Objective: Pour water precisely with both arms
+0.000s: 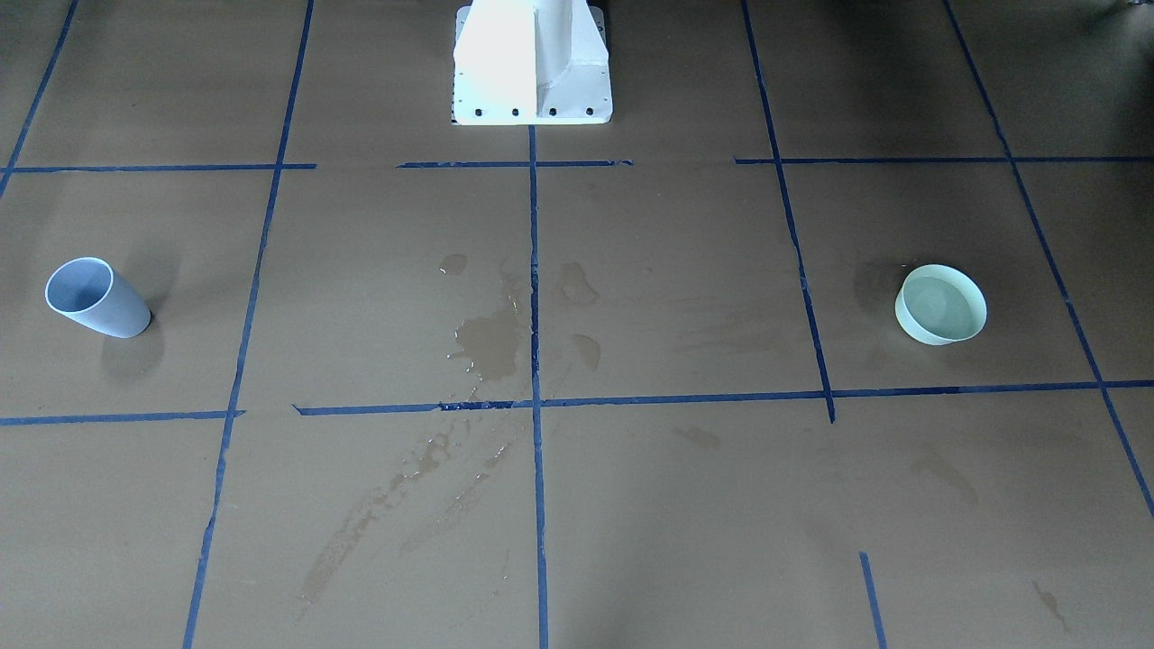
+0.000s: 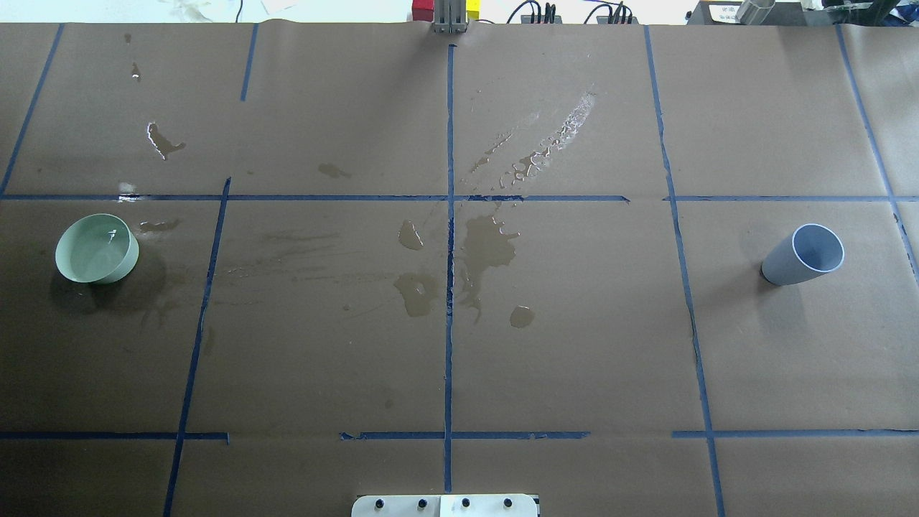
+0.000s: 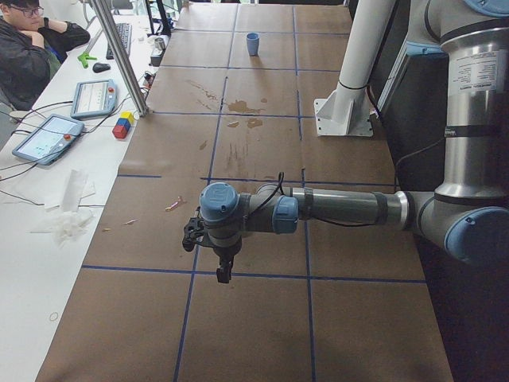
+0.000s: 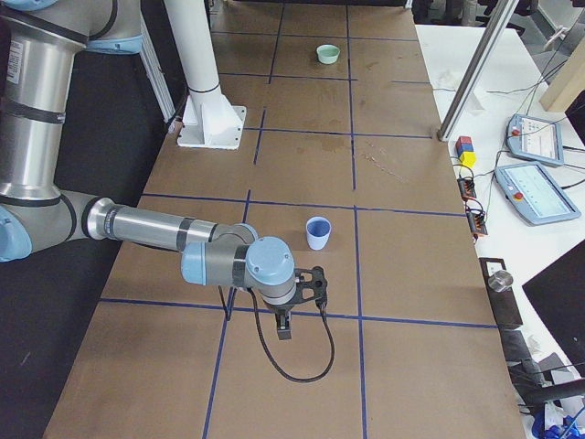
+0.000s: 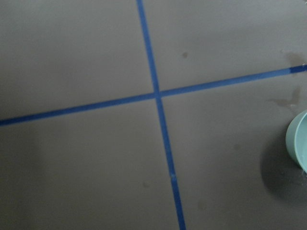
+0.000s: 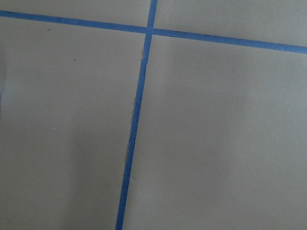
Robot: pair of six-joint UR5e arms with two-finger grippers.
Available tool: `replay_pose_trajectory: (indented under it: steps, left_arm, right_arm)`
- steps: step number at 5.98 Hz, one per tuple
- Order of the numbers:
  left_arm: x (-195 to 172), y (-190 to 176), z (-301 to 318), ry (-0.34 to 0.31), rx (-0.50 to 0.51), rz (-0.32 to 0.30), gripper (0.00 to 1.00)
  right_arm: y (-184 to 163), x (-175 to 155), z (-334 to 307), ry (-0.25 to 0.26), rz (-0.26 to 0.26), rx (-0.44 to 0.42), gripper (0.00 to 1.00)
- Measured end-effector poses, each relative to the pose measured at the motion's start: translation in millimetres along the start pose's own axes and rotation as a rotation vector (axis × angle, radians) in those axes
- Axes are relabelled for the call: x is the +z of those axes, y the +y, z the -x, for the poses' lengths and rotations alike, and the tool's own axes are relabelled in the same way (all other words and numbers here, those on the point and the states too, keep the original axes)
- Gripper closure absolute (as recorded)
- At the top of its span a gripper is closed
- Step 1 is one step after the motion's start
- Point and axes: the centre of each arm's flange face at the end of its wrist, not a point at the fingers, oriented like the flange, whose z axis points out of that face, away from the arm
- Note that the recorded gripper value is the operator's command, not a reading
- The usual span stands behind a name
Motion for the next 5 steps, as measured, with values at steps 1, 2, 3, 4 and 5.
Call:
replay_pose_trajectory:
  steps: [1, 2, 3, 4, 5]
  left_arm:
    - [0.3, 3.5, 0.1, 0.003, -0.004, -0.002, 0.0]
    - [-0.3, 4.8, 0.0, -0.001, -0.005, -0.003, 0.0]
    - [0.4, 7.6, 0.6, -0.003, -0.005, -0.001, 0.0]
    - [2.0, 11.0, 1.4, -0.002, -0.006, 0.002, 0.0]
    - [2.5, 12.5, 1.5, -0.003, -0.004, 0.003, 0.0]
  right_arm:
    - [2.4, 1.2, -0.7, 0.002, 0.002, 0.001, 0.0]
    - [5.1, 2.6, -1.2, 0.002, 0.005, 0.002, 0.0]
    - [6.4, 3.3, -1.4, 0.002, 0.007, 0.003, 0.0]
    - [7.0, 3.8, -1.4, 0.0, 0.007, 0.005, 0.0]
    - [7.3, 4.0, -1.4, -0.002, 0.008, 0.006, 0.0]
